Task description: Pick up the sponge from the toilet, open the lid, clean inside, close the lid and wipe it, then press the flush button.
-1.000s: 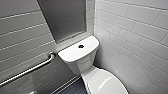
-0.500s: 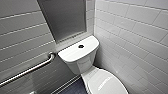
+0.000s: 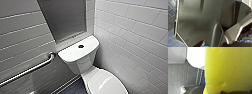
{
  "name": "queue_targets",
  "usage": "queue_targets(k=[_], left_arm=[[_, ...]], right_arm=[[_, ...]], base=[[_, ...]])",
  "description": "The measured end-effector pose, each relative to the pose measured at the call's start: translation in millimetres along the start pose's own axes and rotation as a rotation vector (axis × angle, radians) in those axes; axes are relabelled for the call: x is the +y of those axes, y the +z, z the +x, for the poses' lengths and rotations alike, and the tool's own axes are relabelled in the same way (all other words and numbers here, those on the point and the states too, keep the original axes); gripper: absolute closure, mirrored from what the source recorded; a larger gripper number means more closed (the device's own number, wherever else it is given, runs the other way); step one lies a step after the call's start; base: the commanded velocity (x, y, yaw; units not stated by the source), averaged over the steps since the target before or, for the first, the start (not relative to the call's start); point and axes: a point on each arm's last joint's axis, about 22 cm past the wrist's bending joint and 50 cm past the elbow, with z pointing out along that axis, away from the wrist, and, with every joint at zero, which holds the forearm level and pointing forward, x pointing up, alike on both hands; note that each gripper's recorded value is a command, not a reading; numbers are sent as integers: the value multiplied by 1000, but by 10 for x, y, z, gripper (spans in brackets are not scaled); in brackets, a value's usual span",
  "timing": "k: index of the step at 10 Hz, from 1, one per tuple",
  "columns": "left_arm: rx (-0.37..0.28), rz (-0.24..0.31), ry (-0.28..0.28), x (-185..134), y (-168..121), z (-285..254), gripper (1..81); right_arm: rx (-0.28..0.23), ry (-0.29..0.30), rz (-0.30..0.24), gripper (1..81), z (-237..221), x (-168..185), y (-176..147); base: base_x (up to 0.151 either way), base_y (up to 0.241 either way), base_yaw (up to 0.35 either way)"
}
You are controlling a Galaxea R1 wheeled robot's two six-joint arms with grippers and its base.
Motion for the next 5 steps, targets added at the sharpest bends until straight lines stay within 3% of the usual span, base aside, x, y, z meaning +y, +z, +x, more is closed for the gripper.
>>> queue_targets(k=[5], left_arm=[[-13, 28, -5, -60, 128, -86, 10]], right_arm=[[160, -25, 110, 811, 1207, -705, 383]], base=[[0, 0, 0]])
